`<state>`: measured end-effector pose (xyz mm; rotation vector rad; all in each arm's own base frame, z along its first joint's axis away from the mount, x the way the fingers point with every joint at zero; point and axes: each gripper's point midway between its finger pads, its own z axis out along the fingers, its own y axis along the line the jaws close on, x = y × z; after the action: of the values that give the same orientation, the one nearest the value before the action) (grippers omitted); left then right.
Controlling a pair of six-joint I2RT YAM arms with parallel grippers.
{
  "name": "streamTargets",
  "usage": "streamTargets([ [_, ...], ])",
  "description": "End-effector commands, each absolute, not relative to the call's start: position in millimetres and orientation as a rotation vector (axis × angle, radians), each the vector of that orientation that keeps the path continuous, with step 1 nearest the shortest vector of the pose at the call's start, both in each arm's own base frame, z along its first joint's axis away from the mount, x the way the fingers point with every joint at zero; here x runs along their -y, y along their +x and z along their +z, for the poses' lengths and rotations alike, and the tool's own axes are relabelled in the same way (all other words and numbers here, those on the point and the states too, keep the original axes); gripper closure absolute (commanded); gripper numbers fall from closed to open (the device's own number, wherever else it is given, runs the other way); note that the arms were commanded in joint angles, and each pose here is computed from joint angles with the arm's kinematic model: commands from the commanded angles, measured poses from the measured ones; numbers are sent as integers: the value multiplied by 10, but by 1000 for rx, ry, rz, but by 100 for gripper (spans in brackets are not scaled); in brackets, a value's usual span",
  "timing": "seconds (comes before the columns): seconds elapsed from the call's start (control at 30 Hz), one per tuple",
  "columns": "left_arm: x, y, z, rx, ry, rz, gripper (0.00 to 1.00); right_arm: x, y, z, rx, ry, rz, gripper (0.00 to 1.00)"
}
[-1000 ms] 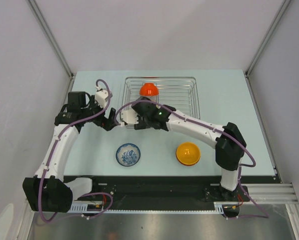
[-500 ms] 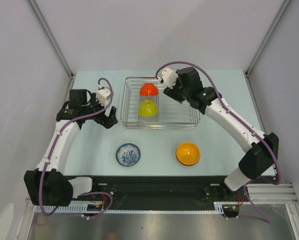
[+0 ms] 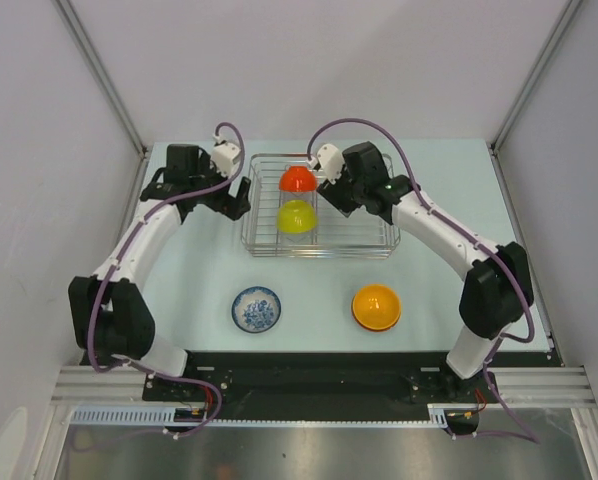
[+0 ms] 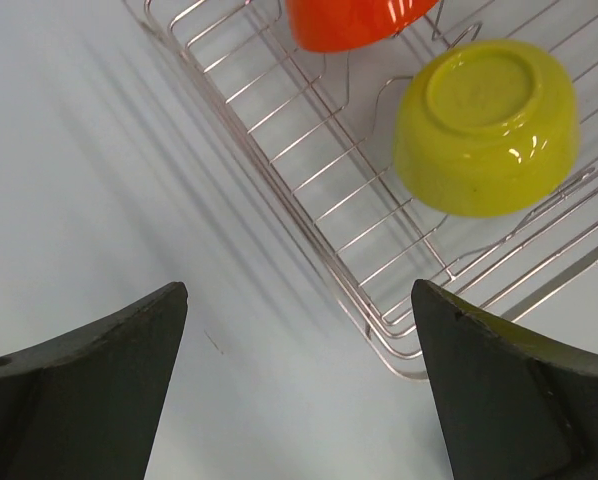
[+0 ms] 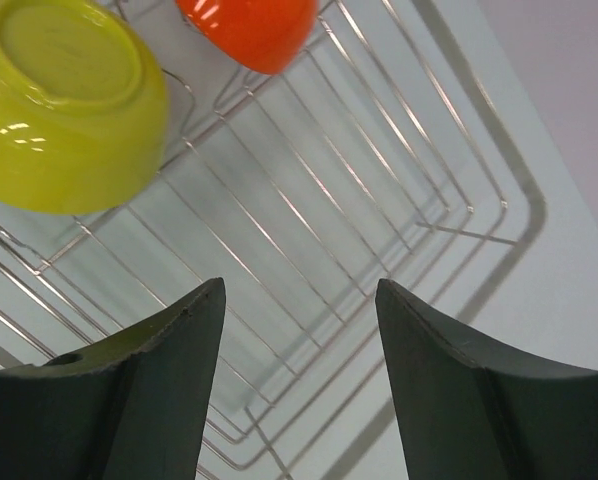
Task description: Load the bowls into the dish rack
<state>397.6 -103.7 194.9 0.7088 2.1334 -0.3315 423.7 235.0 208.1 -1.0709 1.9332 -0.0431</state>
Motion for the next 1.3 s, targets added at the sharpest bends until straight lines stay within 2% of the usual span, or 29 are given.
streamTargets([
  [0.0,1223,4234,2107,-2083,696,-291,0,-2622,4308,2123,-1935,-1010,146,33],
  [0.4,1412,4313,1891,-2116,729,-264,0,-2998,4422,2181,-1965,-909,456,34],
  [0.97,1396,4220,1859,-2131,742,-270,0,-3219,4474,1650,-2037,-955,464,36],
  [1.27,1398,4220,1855,-2128,750,-266,0,-3076,4400,1694,-2029,-956,419,36],
])
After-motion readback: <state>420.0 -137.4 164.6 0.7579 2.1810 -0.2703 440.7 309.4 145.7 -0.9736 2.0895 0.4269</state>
